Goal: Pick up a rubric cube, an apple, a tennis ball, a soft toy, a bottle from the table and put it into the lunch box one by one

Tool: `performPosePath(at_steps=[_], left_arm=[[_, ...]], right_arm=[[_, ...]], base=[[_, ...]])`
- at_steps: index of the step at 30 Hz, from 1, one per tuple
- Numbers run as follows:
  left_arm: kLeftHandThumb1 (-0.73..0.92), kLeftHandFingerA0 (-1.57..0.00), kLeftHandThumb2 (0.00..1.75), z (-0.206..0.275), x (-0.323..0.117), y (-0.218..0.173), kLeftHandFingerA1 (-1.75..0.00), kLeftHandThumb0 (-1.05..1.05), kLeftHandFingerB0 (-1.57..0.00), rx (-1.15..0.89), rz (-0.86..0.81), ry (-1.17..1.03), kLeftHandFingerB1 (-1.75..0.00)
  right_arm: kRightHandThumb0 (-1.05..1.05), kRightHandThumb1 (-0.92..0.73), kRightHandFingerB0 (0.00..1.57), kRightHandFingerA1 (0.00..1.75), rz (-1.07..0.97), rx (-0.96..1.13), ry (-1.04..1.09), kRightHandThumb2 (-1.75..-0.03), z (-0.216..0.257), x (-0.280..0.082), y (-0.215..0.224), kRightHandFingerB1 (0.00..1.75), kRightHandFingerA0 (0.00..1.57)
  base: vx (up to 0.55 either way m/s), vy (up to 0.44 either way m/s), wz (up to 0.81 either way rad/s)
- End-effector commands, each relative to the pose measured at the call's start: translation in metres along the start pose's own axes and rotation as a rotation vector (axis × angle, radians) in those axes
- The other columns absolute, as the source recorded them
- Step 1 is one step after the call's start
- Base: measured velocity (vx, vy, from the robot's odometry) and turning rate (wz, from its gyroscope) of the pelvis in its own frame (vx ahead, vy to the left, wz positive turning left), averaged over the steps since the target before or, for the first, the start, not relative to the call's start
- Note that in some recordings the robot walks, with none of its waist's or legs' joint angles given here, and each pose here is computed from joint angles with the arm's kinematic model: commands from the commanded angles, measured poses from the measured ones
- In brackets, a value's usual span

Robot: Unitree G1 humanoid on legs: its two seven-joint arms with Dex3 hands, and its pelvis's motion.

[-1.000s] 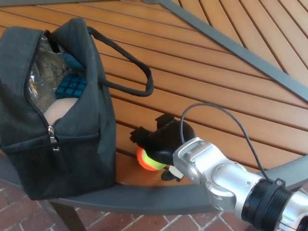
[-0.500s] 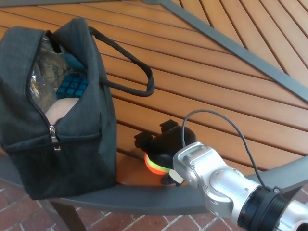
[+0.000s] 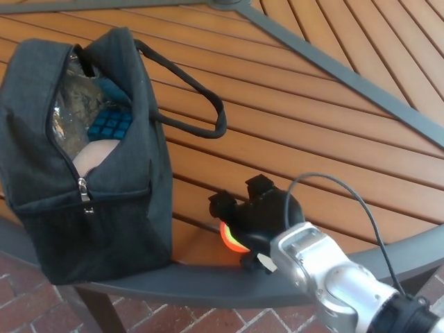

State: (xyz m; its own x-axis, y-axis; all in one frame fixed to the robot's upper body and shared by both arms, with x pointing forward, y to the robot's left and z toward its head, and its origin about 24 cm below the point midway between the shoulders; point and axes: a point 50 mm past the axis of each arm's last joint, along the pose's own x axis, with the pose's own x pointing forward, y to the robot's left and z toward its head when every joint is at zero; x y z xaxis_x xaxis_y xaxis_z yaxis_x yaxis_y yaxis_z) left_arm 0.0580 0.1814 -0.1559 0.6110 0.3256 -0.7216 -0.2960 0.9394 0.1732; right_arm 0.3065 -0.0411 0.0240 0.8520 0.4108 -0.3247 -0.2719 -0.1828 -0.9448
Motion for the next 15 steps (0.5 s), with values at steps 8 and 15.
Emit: performPosePath(at_steps=[8,15], left_arm=[[0.62,-1.08,0.88,-0.003,-0.004,0.005,-1.19,-0.12,-0.98,0.017,0.012,-0.022,-1.11],[0.63,-1.07,0.86,-0.007,-0.006,0.008,-1.19,-0.14,-0.97,0.062,0.012,-0.01,-1.09]], right_arm=[[-0.19,-0.73,0.7,1.75,-0.079,0.795,0.148,-1.03,-0.006,-0.033,0.071,1.75,0.82],[-0.17,-0.55,0.73,1.75,-0.137,1.13,0.238,-1.31,-0.008,-0.04,0.081,1.75,0.86]], base=[[0.0,0.0,0.0],[0.0,0.0,0.0]])
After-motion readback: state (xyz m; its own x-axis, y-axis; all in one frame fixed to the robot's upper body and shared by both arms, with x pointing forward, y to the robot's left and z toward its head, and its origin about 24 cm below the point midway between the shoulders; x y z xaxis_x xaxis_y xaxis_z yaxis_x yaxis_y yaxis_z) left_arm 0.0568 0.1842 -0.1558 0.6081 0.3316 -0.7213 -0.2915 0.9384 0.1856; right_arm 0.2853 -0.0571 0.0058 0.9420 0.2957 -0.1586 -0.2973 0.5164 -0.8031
